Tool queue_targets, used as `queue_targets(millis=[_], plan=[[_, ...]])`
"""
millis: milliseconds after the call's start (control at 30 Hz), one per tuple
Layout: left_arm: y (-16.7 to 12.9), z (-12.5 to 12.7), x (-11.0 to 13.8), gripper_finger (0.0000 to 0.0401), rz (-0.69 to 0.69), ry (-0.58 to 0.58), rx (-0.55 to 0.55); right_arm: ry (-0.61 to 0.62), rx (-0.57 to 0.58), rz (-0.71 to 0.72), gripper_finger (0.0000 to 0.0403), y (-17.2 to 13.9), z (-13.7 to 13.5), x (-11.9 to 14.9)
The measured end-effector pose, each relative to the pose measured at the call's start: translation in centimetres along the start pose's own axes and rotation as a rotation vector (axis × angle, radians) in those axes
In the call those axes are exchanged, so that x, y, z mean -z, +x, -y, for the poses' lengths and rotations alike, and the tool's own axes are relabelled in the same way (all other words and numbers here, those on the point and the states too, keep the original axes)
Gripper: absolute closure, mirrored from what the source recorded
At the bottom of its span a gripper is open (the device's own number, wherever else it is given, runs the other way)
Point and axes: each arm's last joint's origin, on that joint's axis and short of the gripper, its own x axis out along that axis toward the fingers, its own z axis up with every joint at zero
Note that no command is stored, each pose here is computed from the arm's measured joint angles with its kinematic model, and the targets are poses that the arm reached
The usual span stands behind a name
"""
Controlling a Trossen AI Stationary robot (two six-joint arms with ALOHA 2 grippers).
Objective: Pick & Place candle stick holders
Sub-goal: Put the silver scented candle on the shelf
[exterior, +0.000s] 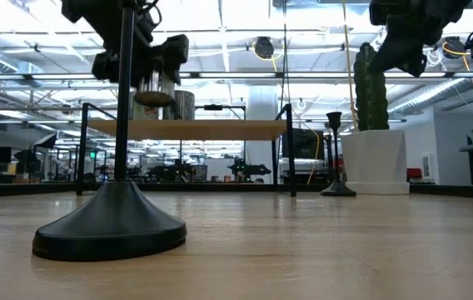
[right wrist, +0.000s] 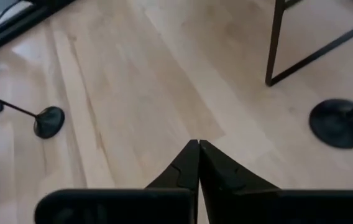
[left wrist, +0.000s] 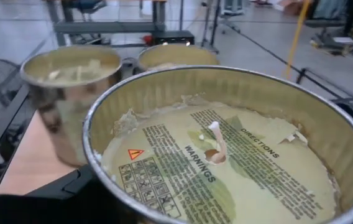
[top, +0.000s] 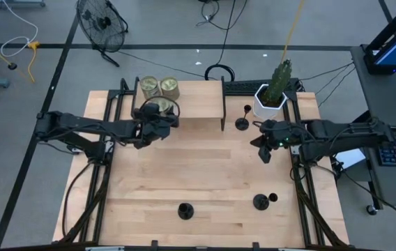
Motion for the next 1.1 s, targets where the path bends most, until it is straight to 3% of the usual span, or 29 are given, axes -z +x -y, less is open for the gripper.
queue_targets(millis=[433,700,1100], plan=[[1.6,-0.6,0.8,0.0045,0.026,-0.046,-0.057,0.007,0.000,0.088,0.0402,-1.3,0.9,-0.6],[2.7,0.3,2.4,0.0045,0.047,0.013,-0.097,0.008,0.001,0.089,0.0403,-1.3,0.9,-0.6],[3.6,-0.1,2.1,0.0037,0.055,0.007,-0.135,0.011,0.001,0.089,0.0403,-1.3,0.9,-0.6]])
